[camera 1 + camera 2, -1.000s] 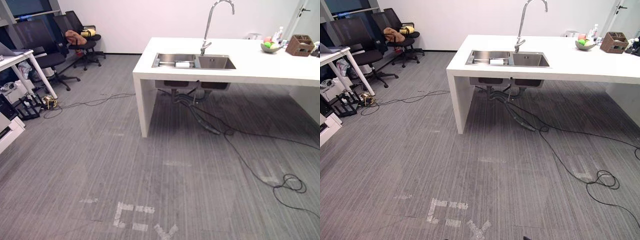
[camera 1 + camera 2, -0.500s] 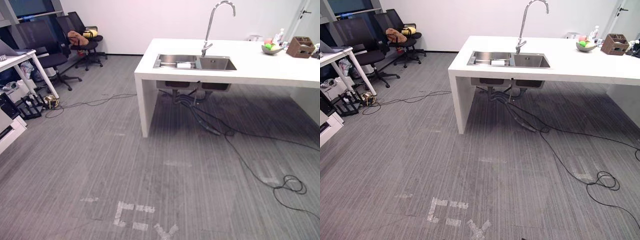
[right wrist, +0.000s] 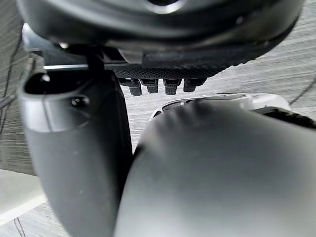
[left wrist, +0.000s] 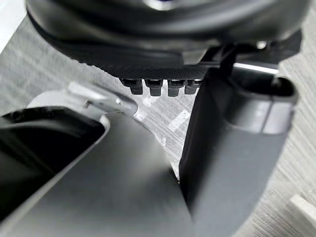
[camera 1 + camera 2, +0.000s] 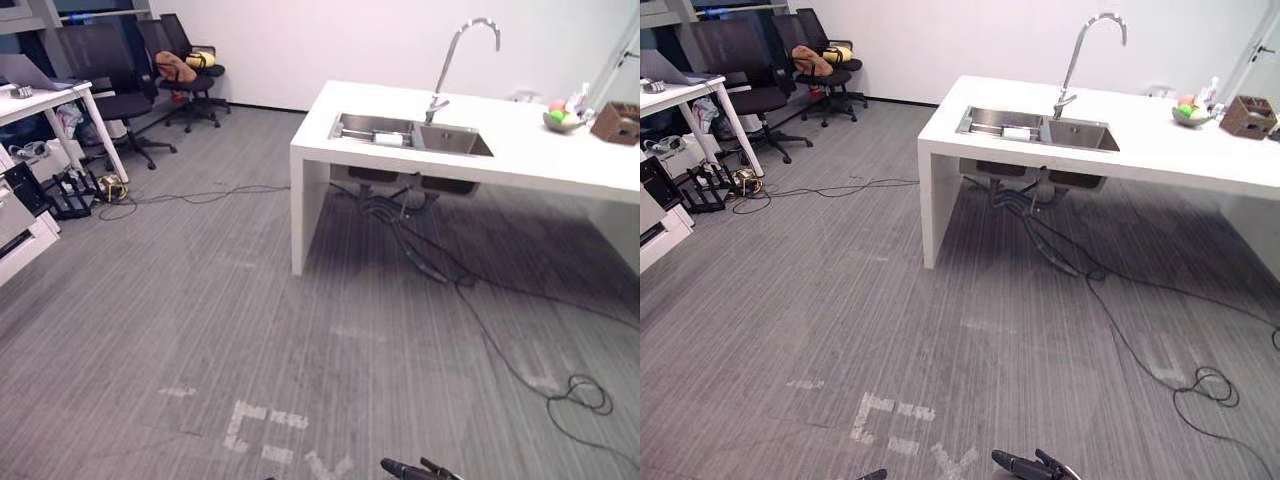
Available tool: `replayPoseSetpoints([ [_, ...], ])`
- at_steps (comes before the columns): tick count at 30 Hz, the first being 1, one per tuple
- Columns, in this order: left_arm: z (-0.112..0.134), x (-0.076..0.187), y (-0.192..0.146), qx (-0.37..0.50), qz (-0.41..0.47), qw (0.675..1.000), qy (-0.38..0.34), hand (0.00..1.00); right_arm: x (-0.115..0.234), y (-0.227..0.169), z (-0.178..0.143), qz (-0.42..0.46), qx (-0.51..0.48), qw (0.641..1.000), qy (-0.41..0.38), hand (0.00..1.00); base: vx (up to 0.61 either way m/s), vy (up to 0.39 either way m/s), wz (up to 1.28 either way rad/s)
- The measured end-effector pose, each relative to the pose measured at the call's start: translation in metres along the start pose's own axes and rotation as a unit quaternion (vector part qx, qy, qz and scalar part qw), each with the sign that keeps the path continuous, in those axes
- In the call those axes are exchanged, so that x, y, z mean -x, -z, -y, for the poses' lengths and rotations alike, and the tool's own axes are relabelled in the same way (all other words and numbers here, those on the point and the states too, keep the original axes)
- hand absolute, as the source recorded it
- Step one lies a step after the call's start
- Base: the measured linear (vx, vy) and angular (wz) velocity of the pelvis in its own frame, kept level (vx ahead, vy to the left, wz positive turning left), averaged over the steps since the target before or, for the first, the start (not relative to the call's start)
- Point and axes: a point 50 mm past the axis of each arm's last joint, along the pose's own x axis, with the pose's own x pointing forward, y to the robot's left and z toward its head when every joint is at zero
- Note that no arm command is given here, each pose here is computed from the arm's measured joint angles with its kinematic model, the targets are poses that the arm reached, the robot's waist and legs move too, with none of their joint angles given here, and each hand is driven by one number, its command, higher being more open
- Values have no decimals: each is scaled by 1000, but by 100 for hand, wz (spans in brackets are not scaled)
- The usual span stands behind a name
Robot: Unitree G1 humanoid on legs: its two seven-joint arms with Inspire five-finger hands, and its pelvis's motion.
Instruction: Walk over to the sink, pick up the cup, carry it to the dishwasher, place the cup inside the dishwasher, then close the dishwasher door
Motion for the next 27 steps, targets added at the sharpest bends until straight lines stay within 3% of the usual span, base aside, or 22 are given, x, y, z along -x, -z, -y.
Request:
replayPoseSetpoints([
  [11, 8, -3, 4, 23, -6, 999, -37, 100, 5, -19, 4, 50, -23, 998, -31, 100, 472, -256, 24],
  [18, 33, -1, -19, -79, 84, 993, 14, 100, 6, -4, 15, -15, -33, 999, 13, 100, 655, -243, 1],
  [19, 38, 4, -34, -119, 131, 984, 24, 100, 5, 0, 12, -29, -27, 999, 9, 100, 607, -121, -33],
  [24, 112, 31, -85, -217, 336, 910, 111, 100, -6, -23, -1, -32, -14, 999, -10, 100, 655, 100, -72],
  [25, 129, 43, -85, -218, 383, 888, 128, 100, -5, -22, 3, -36, -6, 999, -7, 100, 599, 283, -81],
  [27, 154, 74, -116, -209, 496, 833, 130, 100, -10, -32, -12, -26, 2, 999, -30, 100, 443, 257, -47],
])
